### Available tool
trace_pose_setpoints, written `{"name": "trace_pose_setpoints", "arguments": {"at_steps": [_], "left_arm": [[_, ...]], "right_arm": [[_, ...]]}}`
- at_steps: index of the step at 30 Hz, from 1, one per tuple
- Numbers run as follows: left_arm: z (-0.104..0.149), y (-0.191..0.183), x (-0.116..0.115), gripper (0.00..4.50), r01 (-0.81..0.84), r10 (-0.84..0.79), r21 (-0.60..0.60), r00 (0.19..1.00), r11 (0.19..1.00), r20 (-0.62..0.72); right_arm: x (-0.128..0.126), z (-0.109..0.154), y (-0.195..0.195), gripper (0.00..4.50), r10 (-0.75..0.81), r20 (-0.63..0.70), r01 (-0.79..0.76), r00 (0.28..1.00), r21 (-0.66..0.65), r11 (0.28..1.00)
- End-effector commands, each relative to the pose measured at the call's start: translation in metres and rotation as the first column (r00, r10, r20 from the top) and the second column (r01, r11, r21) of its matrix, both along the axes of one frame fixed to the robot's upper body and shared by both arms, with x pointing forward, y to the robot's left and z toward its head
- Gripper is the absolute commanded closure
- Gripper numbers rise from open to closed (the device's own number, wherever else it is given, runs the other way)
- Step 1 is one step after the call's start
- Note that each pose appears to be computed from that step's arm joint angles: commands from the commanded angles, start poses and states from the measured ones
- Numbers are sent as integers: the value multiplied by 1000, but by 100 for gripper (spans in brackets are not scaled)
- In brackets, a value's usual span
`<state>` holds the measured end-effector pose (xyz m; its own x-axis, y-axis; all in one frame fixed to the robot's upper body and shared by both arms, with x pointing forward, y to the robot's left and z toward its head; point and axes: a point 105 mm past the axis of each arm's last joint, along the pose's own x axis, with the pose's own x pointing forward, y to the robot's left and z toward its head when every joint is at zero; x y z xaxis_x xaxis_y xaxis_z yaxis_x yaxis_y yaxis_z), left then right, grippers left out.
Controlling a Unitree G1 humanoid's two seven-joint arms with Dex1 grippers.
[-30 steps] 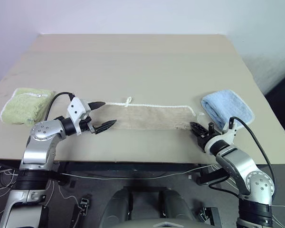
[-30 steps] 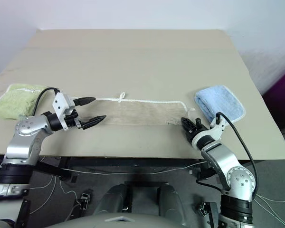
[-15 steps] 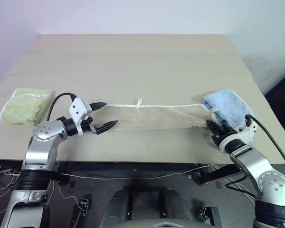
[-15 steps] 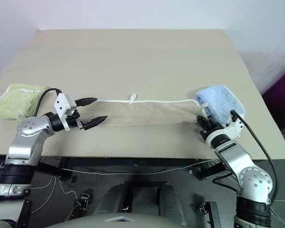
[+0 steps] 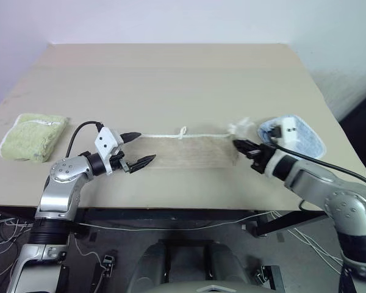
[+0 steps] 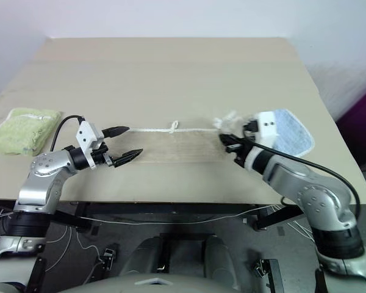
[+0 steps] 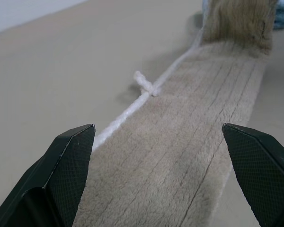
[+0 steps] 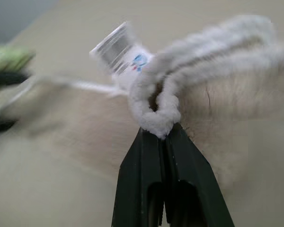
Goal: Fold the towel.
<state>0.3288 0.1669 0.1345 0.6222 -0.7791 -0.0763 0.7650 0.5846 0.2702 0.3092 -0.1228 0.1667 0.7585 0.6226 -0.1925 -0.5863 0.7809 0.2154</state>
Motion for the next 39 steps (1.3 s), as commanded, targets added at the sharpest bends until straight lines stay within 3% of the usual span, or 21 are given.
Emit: {"name": "trace_pose_setpoints", "arguments": {"at_steps": [1,6,10,20,23,28,31,36,39], "left_arm": [[12,-6,-1,0,7,-6,-13,998,1000,55],[11,-11,-3,0,0,1,-31,998,1000,59],[11,-10,-5,0,-15,18,-38,998,999,59],[8,-11,-8,0,-29,32,-49,998,998,47],[7,-14,-10,0,-29,32,-62,999,998,38],[6,-9,-15,0,-67,70,-102,997,992,19],[15,2,-16,0,-120,122,-208,993,971,-2],[22,22,-23,0,-223,212,-333,975,916,-69],[21,31,-28,0,-295,260,-413,955,861,-139]], "right_arm": [[2,1,32,448,132,23,-131,991,-62,990],[10,-19,64,448,226,-32,-228,974,-94,969],[9,-37,67,448,249,-77,-257,965,-118,959],[7,-47,69,448,263,-97,-273,960,-104,956],[1,-43,70,383,294,-96,-300,951,-58,952],[-5,-30,63,211,299,-39,-301,953,-34,953],[-5,-18,56,114,294,13,-293,956,-27,956],[5,4,43,114,288,104,-289,952,-5,957],[25,-3,41,177,254,133,-250,958,-44,967]]}}
